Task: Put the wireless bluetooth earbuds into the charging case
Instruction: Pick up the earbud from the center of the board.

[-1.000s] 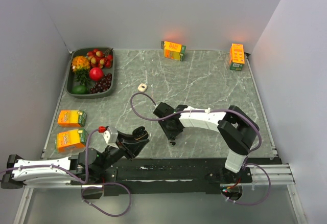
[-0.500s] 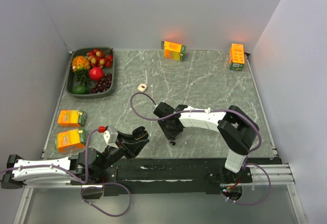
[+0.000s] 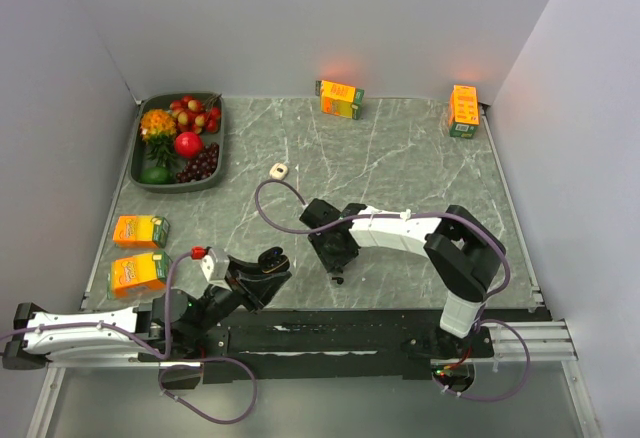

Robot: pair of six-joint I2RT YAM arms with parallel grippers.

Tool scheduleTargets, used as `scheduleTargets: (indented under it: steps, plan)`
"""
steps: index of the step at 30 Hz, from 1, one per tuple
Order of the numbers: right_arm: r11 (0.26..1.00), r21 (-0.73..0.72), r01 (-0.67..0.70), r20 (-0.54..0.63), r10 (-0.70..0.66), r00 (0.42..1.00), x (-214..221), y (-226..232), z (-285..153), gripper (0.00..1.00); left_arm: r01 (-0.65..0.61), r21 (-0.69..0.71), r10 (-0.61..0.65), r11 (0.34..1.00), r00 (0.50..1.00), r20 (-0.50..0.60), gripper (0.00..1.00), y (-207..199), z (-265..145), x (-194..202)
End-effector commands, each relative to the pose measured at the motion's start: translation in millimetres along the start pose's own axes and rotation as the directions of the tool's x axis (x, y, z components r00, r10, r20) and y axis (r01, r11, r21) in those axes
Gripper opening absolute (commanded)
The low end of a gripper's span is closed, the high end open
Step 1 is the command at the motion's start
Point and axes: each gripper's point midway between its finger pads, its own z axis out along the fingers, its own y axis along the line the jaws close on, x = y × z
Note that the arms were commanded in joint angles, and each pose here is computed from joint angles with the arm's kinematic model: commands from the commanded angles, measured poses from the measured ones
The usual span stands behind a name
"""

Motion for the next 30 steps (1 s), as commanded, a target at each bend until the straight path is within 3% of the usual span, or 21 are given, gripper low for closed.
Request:
scheduleTargets:
  steps: [1,6,19,30]
  plan:
    - [0.999,0.017,-0.029,0.053,0.028,0.998,-23.0,-2.1,2.2,0.5,0.034,0.0,-0.034,0.999,0.999,0.031,0.01,-1.1,-0.3,-6.4]
    - [1.0,0.011,-0.025,0.047,0.025,0.999,-22.3,-1.2,4.0,0.49,0.032,0.0,-0.032,0.999,0.999,0.031,0.01,-1.1,-0.5,-6.9]
    - [0.999,0.005,-0.034,0.04,0.033,0.999,-13.3,-3.8,1.4,0.18,0.031,0.004,-0.031,1.0,0.999,0.032,0.01,-2.1,-0.1,-7.6]
    - [0.996,-0.024,-0.081,0.237,0.084,0.968,-52.7,-7.3,-70.3,0.0,0.012,-0.004,-0.012,1.0,0.999,0.045,0.01,-1.2,2.0,-9.8]
